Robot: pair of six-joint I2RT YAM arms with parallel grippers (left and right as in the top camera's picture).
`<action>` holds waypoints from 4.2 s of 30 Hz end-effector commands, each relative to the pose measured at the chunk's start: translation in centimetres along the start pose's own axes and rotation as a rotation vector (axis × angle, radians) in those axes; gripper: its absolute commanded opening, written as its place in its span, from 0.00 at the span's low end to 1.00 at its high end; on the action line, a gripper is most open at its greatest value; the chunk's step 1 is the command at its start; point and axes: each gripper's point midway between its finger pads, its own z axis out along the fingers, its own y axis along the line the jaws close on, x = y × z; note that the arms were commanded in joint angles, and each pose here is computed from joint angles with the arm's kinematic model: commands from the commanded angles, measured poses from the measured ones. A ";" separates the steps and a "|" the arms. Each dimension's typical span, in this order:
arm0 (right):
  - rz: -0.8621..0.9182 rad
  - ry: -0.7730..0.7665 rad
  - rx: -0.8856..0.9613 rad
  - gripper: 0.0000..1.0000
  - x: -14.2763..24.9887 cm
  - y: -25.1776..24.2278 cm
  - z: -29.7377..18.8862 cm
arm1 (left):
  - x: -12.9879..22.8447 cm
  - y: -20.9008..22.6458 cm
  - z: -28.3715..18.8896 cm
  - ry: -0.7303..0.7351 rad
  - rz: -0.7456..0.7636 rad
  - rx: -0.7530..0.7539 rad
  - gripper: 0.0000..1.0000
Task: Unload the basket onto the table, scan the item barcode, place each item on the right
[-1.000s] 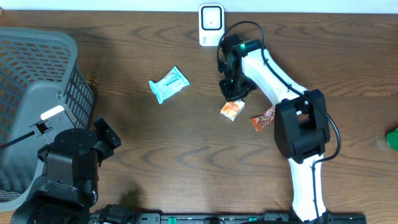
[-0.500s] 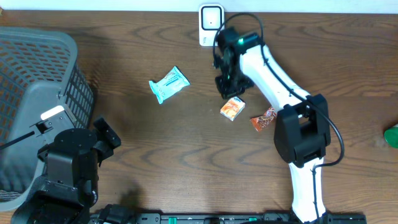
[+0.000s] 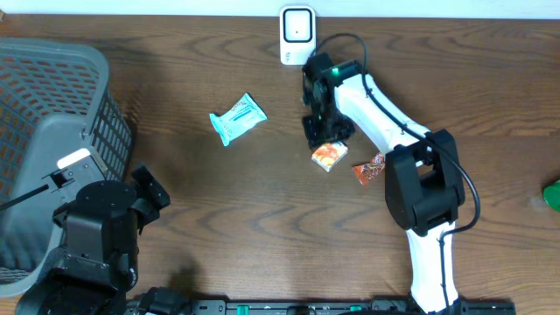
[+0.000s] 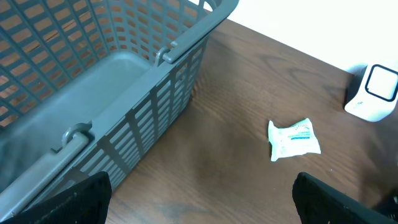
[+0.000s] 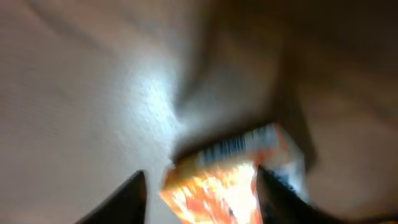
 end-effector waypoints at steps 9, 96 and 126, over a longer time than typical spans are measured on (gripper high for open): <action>0.008 -0.140 -0.031 0.01 -2.8 2.1 -1.6 | 0.0 0.3 0.2 -0.003 -0.001 -0.017 0.93; 0.370 0.117 0.331 0.01 6.1 -10.8 -0.5 | 0.0 0.2 0.2 -0.002 0.000 -0.018 0.93; -0.062 -0.019 0.004 0.99 0.5 -0.7 -5.1 | 0.0 0.2 0.2 -0.002 -0.001 -0.018 0.93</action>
